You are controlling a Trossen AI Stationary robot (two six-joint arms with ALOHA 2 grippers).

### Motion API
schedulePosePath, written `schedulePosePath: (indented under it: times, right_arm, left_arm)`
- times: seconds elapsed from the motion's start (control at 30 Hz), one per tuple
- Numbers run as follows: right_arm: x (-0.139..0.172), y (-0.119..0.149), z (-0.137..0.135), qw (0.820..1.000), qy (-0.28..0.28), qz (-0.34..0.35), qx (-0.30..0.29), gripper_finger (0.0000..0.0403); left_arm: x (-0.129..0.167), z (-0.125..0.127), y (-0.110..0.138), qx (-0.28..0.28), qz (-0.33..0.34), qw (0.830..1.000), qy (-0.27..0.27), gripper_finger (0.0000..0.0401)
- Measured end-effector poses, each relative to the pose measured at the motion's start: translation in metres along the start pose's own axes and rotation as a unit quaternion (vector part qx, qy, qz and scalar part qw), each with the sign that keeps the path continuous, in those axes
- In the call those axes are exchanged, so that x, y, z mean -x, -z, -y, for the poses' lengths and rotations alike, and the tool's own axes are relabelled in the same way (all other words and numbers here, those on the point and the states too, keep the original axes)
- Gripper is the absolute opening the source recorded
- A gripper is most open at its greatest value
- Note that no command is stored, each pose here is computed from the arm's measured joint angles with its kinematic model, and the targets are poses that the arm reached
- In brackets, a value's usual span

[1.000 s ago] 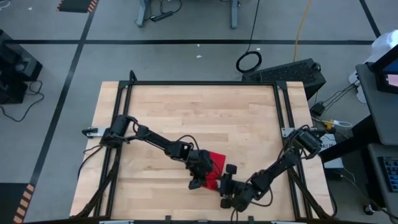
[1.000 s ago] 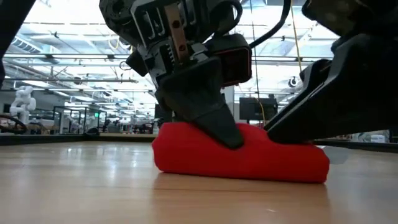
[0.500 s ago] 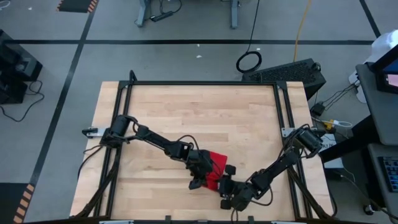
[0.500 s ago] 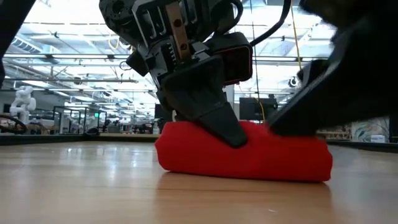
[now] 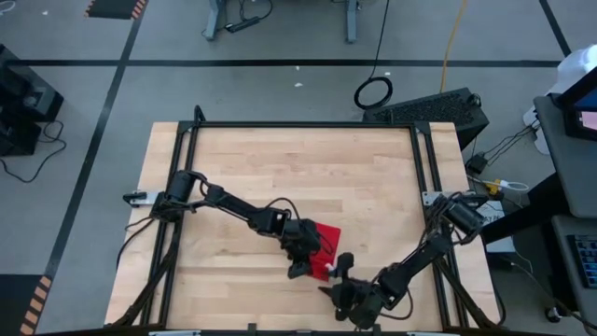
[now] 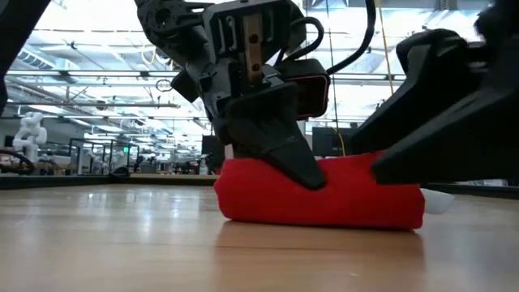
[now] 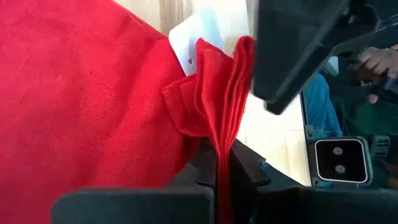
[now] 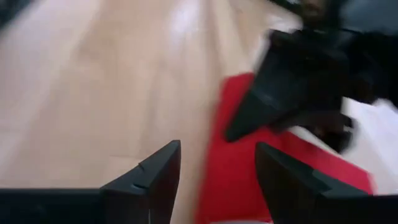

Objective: Roll napkin
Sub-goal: Roll the red napkin

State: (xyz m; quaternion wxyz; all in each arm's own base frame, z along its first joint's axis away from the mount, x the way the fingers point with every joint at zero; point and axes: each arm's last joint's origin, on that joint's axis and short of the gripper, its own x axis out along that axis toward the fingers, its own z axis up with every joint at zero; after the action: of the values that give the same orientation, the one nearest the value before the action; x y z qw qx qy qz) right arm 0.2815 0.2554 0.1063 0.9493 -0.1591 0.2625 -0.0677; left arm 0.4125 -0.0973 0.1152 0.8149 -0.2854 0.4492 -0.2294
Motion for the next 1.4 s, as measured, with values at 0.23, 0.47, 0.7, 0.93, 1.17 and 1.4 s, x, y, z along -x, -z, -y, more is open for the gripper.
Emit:
schedulePosePath:
  times: [0.23,0.47,0.7,0.93,1.17,1.4]
  right_arm:
    - [-0.013,0.011,0.006,0.999,0.013,-0.033,-0.024,0.0196]
    - [-0.009,0.01,0.003,0.999,0.052,-0.013,-0.006,0.0196]
    - [0.01,-0.009,-0.017,0.997,0.03,0.022,0.067,0.0196]
    - [-0.008,0.007,-0.002,0.997,0.05,-0.01,0.063,0.0196]
    - [-0.018,0.019,0.01,0.999,0.038,-0.029,0.006,0.0196]
    - [-0.022,0.028,0.017,0.998,0.043,-0.041,-0.031,0.0196]
  left_arm:
    - [0.0,0.0,0.0,0.002,-0.002,1.0,-0.001,0.0014]
    - [0.0,-0.001,0.0,0.003,-0.002,1.0,-0.003,0.0014]
    - [0.001,-0.002,-0.001,0.003,-0.001,1.0,0.002,0.0014]
    - [0.006,-0.008,-0.004,0.049,-0.007,0.999,0.019,0.0014]
    - [0.003,-0.02,-0.005,0.082,-0.012,0.996,0.031,0.0014]
    - [-0.005,-0.029,-0.002,0.097,-0.016,0.994,0.041,0.0015]
